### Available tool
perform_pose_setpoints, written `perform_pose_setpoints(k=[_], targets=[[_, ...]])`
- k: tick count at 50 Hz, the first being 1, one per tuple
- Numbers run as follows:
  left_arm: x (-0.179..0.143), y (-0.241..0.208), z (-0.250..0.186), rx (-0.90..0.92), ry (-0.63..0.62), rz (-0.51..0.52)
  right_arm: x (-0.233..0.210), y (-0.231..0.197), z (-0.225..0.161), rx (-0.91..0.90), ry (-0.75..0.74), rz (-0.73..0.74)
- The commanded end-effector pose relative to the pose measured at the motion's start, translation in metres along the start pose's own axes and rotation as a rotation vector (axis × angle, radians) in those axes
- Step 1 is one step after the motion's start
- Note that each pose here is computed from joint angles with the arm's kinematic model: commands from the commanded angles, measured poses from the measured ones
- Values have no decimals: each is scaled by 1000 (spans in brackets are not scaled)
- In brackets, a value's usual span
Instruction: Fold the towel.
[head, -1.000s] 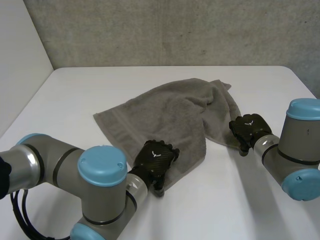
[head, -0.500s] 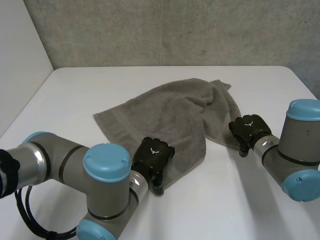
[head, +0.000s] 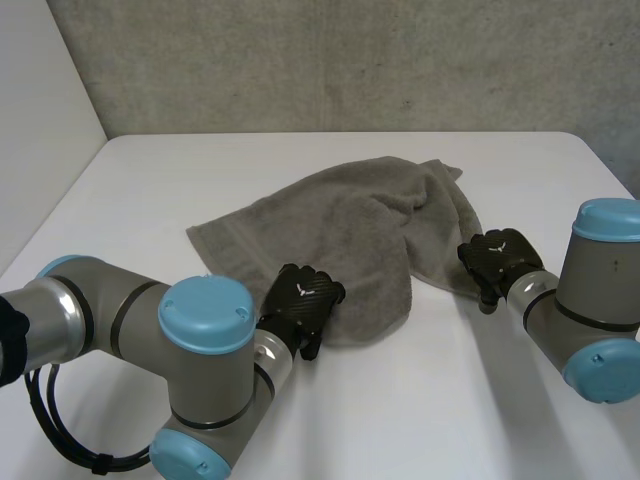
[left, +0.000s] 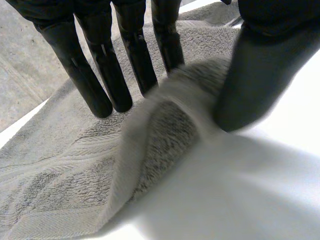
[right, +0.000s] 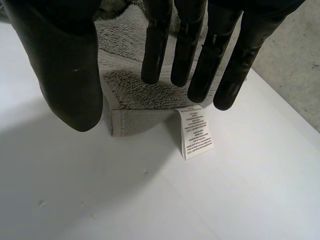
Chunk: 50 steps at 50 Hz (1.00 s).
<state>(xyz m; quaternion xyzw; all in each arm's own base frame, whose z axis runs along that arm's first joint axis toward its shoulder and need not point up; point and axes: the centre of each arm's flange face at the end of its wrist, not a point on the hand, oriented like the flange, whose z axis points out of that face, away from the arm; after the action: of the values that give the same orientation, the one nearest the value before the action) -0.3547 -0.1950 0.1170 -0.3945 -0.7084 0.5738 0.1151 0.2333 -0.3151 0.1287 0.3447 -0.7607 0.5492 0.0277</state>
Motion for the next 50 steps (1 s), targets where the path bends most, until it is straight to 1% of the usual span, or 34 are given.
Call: perform_pose_setpoints(k=[1,8,16,21,28,34,50], targets=[[-1,1,-1,-12,1,5,1,-1,1,3,4,1],[-6,-2,-3,-13,-9,1,-1,4,8,-5,-3,3],[-34,-12,-2,7,-80,-28,-2,9,23,-10,-4,3],[-40,-11,-2,4,-94,-36,-1,8,27,-3,3,3],[-40,-10,-2,1,-93,-36,1,4,31,13,11,4],[-40,-10,-3,0,-93,-36,-4,10,37,2,3,3],[-40,-9,-3,-2,-92,-36,2,2,42,37,23,-1]])
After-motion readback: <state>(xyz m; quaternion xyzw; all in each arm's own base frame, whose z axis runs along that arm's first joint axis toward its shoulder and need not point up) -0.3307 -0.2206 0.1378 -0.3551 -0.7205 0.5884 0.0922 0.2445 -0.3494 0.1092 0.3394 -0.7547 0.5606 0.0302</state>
